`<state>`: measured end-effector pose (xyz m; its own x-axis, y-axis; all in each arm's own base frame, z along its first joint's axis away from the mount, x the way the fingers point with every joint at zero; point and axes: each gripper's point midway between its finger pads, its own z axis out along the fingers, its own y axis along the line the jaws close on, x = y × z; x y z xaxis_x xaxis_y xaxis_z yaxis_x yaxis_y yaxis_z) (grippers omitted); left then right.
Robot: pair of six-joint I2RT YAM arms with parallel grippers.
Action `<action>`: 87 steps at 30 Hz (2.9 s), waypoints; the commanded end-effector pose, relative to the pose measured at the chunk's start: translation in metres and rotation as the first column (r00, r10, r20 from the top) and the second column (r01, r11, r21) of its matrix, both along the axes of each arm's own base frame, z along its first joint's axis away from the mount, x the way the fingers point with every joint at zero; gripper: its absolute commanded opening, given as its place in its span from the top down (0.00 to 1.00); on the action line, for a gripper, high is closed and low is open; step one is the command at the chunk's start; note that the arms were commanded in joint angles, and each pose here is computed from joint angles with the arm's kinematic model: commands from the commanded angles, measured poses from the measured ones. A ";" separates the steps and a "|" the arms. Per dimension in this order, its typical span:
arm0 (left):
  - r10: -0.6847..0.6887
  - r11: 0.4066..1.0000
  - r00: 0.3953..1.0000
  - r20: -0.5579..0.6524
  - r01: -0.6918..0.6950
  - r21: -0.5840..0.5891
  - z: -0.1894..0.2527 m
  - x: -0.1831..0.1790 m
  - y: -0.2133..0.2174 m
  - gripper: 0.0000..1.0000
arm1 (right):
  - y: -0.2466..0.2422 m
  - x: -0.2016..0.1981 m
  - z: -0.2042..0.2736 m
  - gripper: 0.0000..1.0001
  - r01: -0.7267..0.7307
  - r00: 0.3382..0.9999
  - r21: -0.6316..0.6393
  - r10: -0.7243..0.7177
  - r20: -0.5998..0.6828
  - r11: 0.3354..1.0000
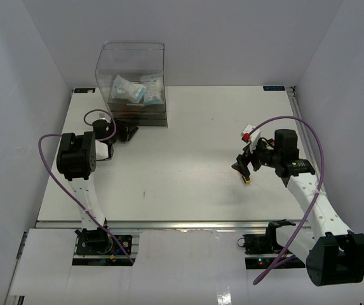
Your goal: Organize the makeup
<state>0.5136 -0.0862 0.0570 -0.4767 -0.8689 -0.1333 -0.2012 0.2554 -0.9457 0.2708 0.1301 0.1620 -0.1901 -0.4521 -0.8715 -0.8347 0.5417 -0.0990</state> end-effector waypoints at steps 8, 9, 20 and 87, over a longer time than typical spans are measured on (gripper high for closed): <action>-0.036 0.999 0.990 0.139 0.039 -0.021 0.040 -0.007 -0.004 0.57 | -0.001 0.002 0.000 0.10 -0.001 1.000 0.000 0.001 0.009 1.000; -0.037 0.999 0.989 0.145 0.041 -0.024 0.041 -0.006 -0.004 0.57 | -0.001 0.002 0.000 0.10 0.001 1.000 0.000 -0.001 0.010 1.000; -0.036 0.999 0.987 0.158 0.041 -0.028 0.043 0.011 -0.003 0.47 | -0.002 0.003 -0.002 0.10 0.003 1.000 -0.004 -0.003 0.005 1.000; -0.136 0.985 0.951 0.276 0.101 0.139 0.096 -0.125 -0.004 0.02 | -0.012 0.004 -0.010 0.10 0.033 0.998 -0.037 -0.035 -0.049 0.999</action>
